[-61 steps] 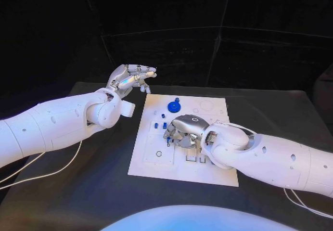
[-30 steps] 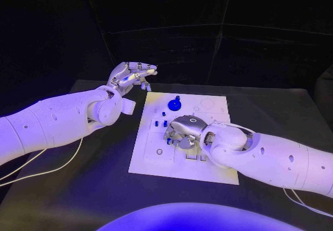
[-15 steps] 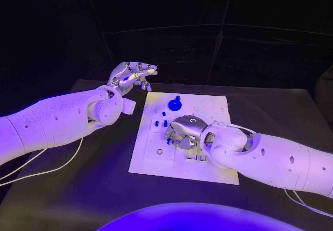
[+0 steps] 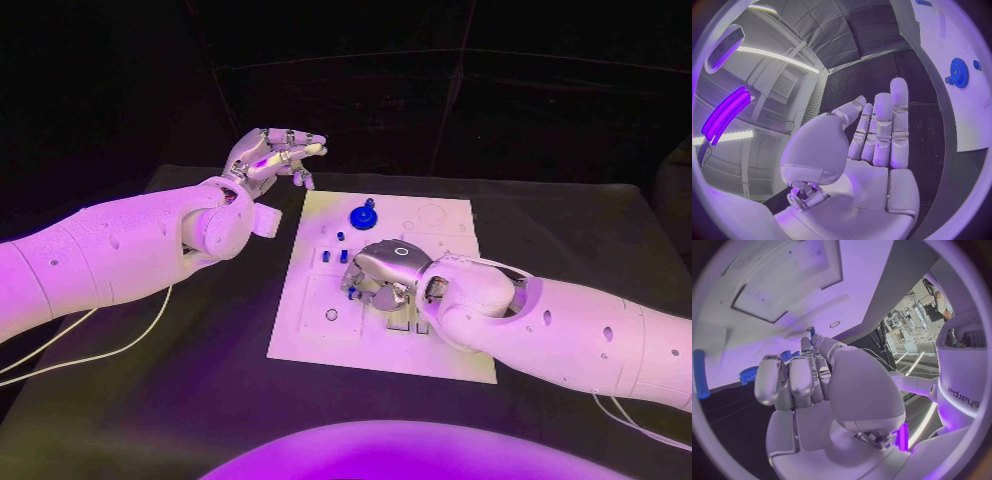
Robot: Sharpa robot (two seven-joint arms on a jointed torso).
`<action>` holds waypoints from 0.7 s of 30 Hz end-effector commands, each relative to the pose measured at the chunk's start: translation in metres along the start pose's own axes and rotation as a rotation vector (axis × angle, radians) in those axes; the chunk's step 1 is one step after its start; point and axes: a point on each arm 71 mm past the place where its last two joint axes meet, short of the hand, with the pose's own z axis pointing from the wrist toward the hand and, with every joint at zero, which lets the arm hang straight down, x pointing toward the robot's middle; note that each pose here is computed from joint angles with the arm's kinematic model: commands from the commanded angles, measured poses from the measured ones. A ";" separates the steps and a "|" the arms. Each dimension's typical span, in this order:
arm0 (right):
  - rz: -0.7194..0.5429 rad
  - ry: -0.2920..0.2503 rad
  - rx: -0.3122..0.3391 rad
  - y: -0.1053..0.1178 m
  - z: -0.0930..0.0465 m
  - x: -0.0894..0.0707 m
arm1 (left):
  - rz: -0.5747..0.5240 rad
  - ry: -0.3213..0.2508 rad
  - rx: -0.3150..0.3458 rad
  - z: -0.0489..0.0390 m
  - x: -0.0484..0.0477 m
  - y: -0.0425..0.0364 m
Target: Assemble the parts on the task board
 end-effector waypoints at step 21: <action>-0.048 0.004 0.000 0.002 0.001 0.000 | -0.011 0.009 0.004 0.0011 0.0013 -0.0011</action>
